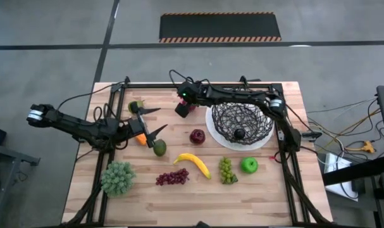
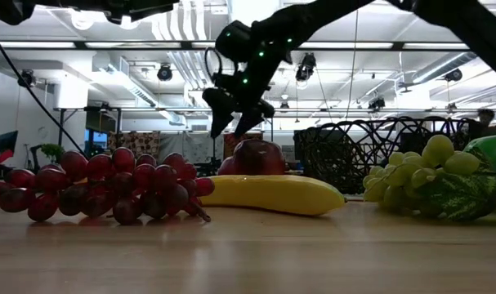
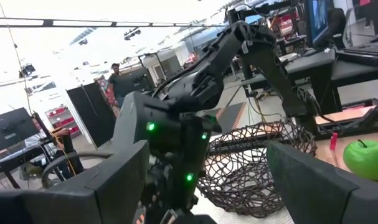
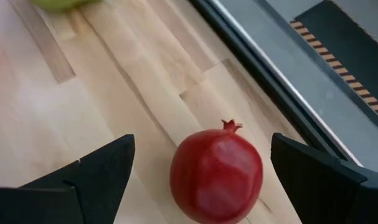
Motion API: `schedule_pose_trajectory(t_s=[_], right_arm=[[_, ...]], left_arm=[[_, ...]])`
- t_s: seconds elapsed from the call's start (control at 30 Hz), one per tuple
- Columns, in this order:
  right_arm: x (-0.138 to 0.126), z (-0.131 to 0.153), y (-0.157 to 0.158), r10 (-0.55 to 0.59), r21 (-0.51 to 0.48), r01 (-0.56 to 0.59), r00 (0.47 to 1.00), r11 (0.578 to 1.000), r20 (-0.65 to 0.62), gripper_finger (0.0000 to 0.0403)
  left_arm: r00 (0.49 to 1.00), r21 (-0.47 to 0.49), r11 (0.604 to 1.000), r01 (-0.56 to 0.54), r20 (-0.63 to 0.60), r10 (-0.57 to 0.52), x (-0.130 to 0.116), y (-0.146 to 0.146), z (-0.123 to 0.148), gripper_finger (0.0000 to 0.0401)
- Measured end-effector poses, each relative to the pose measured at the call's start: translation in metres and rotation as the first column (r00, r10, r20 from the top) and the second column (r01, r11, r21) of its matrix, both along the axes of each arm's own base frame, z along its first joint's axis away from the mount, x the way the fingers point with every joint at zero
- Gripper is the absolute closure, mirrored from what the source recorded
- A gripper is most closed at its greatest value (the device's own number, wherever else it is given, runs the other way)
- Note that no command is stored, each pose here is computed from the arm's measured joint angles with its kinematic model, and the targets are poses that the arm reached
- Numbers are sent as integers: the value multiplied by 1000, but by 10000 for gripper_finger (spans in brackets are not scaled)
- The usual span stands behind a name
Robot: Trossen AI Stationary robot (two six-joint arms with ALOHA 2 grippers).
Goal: Build produce basket
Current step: Put the red pomegranate into the wire basket
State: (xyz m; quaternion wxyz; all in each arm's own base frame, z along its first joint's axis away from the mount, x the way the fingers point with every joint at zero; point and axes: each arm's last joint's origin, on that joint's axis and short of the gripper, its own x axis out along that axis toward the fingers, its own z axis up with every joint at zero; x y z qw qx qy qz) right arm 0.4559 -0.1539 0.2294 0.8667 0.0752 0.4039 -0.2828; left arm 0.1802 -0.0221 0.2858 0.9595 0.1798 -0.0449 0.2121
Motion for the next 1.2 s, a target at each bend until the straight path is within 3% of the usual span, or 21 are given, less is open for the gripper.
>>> schedule_pose_trajectory(t_s=[0.23,0.43,0.63,1.2], right_arm=[[18,-14,-6,-42,40,44,997,998,-60,44],[26,-27,-10,-99,-10,98,991,995,-95,44],[26,-32,-8,-153,-89,143,980,986,-126,44],[21,-52,-3,-192,-56,186,968,981,-160,44]], left_arm=[[1000,1,1000,0,-4,0,-2,0,-3,95],[1000,1,1000,0,-5,0,-2,0,-4,95],[1000,2,1000,1,-7,-1,-3,1,-6,95],[1000,1,1000,1,-4,-1,-4,1,-7,95]])
